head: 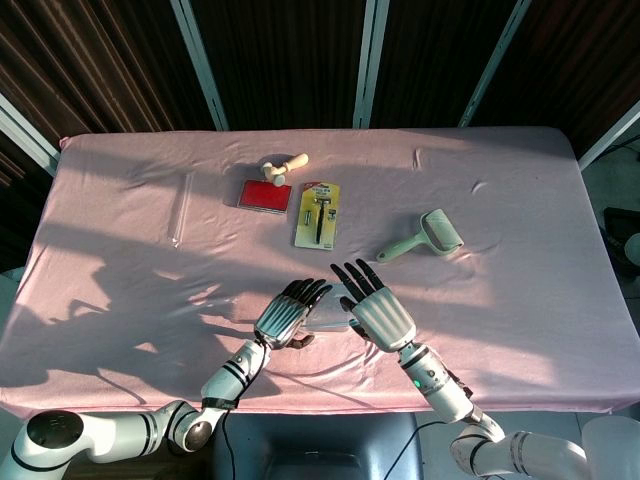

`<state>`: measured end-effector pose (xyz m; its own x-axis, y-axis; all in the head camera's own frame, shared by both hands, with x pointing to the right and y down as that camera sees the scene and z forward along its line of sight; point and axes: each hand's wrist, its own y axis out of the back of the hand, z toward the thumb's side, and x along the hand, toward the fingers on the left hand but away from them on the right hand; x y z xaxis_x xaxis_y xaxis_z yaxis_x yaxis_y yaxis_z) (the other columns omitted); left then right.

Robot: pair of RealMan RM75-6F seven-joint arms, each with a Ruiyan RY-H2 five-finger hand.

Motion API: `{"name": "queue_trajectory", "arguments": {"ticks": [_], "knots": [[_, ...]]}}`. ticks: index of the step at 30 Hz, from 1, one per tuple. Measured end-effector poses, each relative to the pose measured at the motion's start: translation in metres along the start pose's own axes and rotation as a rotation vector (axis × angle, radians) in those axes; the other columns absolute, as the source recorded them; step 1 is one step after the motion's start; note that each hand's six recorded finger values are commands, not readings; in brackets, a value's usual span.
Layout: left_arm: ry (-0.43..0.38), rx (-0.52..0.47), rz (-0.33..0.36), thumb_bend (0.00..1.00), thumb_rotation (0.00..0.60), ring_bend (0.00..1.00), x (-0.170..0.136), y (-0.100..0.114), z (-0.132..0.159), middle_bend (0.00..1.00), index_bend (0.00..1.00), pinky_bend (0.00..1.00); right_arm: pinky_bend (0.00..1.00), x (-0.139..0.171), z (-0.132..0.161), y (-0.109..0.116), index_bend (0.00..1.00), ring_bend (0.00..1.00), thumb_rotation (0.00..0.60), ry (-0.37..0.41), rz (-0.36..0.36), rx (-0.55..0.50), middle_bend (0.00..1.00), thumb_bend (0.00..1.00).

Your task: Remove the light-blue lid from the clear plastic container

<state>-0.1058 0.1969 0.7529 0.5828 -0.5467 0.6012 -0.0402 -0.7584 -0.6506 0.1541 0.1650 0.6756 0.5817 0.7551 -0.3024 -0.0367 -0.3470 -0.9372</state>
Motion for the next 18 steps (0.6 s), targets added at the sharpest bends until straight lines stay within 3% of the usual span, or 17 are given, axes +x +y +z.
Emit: {"name": "queue_trajectory", "arguments": {"ticks": [8, 13, 18], "knots": [[-0.007, -0.017, 0.011, 0.31, 0.6, 0.58, -0.002, 0.003, 0.001, 0.68, 0.0, 0.38, 0.0, -0.003, 0.006, -0.006, 0.72, 0.0, 0.6, 0.013, -0.001, -0.01, 0.14, 0.47], [-0.024, -0.05, 0.031, 0.31, 0.6, 0.38, -0.004, 0.008, 0.004, 0.49, 0.0, 0.21, 0.0, -0.002, 0.013, -0.007, 0.79, 0.01, 0.6, 0.039, -0.023, -0.005, 0.19, 0.57], [-0.045, -0.086, 0.057, 0.32, 0.6, 0.19, -0.005, 0.013, 0.007, 0.31, 0.0, 0.14, 0.0, -0.001, 0.015, -0.003, 0.81, 0.04, 0.6, 0.056, -0.06, -0.006, 0.21, 0.62]]}}
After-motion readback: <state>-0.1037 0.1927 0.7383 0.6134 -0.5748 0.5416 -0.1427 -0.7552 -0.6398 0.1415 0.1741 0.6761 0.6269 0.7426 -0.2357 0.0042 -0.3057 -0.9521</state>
